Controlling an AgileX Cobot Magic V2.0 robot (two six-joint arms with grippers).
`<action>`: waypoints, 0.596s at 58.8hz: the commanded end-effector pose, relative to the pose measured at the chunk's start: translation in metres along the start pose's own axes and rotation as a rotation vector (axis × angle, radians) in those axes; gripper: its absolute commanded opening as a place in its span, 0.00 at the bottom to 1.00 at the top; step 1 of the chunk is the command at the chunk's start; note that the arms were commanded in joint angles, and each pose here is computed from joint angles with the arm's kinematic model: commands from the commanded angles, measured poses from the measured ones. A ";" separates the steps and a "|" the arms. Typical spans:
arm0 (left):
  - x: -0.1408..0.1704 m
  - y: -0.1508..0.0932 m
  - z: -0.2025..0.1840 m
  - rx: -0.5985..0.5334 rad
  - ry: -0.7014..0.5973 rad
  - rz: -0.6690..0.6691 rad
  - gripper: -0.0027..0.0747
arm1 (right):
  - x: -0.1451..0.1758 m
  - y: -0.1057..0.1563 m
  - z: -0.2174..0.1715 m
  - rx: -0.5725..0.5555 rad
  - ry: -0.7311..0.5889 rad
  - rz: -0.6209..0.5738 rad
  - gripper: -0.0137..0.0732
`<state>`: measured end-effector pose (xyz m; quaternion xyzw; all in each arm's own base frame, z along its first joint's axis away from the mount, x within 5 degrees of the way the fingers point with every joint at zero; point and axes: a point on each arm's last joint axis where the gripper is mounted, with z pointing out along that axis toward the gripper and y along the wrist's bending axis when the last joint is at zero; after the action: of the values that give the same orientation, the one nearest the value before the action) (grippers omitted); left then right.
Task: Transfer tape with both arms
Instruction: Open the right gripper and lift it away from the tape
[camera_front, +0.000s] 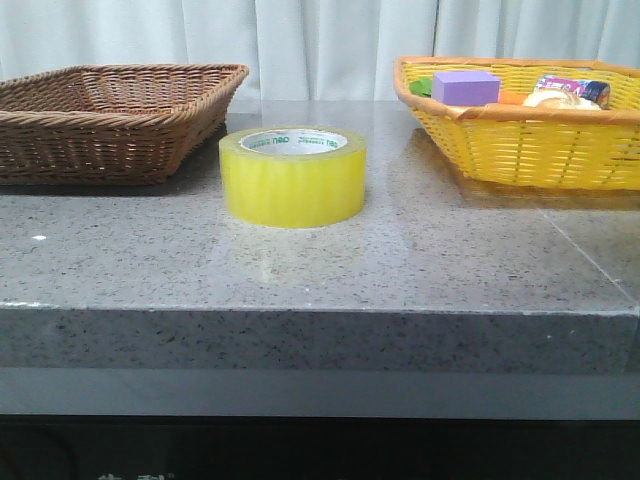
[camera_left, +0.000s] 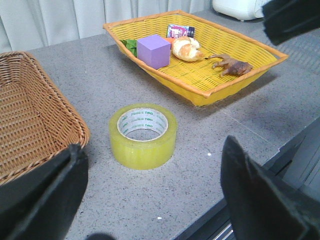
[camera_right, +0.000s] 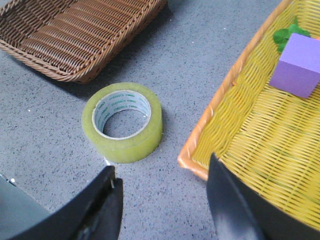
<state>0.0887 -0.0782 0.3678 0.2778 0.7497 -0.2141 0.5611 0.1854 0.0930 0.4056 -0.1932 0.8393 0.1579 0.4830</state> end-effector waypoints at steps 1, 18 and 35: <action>-0.016 -0.002 -0.003 0.014 -0.088 -0.007 0.74 | -0.003 0.001 -0.022 0.008 -0.159 0.005 0.63; -0.016 0.000 0.000 -0.001 -0.070 0.021 0.74 | 0.030 0.003 -0.057 0.008 -0.231 0.000 0.63; -0.048 -0.001 0.046 0.001 0.162 0.183 0.74 | 0.032 0.005 -0.064 0.006 -0.240 -0.002 0.63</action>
<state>0.1210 -0.1049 0.3813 0.3439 0.7807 -0.1461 0.5009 0.1204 0.0636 0.3947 -0.1844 0.8023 0.1688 0.5420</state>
